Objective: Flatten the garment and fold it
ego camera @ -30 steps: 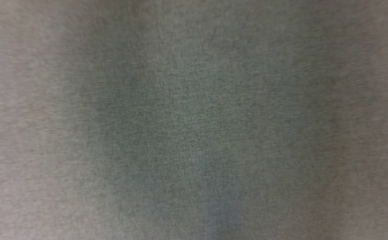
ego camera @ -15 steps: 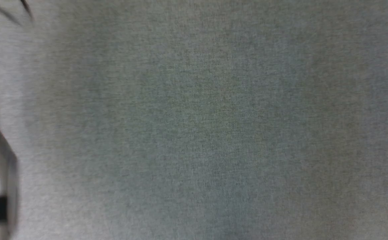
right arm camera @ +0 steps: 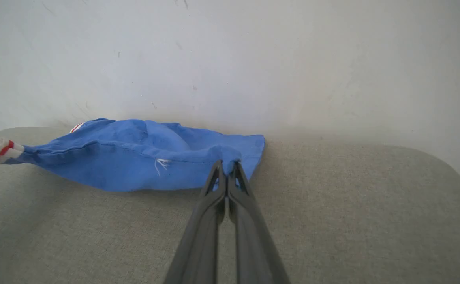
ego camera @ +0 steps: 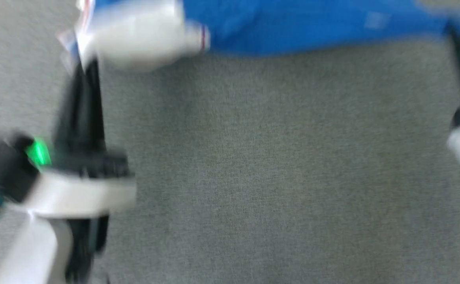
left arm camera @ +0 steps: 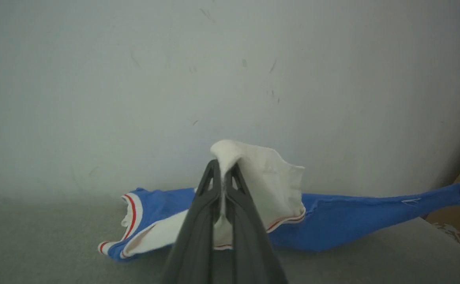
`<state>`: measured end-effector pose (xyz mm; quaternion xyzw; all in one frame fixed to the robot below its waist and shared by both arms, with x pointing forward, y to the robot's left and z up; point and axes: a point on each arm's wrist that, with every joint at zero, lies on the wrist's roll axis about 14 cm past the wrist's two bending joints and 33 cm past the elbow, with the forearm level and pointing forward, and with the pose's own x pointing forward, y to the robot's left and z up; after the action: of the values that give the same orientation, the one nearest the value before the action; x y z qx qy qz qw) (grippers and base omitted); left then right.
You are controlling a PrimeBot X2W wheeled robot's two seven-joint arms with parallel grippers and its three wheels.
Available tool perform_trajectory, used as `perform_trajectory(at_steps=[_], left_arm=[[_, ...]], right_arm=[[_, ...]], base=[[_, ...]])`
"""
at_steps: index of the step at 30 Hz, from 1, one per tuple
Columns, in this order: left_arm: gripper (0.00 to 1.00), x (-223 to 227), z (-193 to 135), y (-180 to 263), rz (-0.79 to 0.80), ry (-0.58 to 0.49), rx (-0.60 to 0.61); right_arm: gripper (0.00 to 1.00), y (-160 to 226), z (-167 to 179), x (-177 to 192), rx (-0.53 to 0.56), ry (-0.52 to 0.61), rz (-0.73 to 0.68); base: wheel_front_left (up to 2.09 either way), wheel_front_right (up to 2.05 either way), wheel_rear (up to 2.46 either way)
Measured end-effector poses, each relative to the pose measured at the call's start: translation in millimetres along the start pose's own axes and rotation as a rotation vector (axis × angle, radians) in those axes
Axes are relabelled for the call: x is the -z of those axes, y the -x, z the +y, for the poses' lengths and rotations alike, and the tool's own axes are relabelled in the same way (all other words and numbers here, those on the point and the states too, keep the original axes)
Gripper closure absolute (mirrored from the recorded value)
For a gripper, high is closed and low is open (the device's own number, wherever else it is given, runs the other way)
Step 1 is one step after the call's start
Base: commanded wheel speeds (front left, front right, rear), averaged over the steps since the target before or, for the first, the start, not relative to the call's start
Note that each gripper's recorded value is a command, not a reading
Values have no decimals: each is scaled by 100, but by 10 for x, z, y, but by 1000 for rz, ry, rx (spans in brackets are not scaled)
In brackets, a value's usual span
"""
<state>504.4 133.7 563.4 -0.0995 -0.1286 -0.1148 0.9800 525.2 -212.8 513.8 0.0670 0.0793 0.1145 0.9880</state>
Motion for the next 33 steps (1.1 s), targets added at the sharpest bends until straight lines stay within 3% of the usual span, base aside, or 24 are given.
perform_trajectory(at_steps=[5,11,24,33], left_arm=[[100,535,74,964,402,6,-67],[100,619,28,1641,614,75,-106],[100,69,22,2469,723,166,-191],[100,-464,-74,2592,588,149,-190]], right_arm=[[100,638,99,447,29,-79,162],[100,1219,149,722,46,-149,302],[100,2200,408,875,10,-268,455],[100,2447,469,684,-2,-279,435]], base=[[0,0,0],[0,0,0],[0,0,0],[0,0,0]])
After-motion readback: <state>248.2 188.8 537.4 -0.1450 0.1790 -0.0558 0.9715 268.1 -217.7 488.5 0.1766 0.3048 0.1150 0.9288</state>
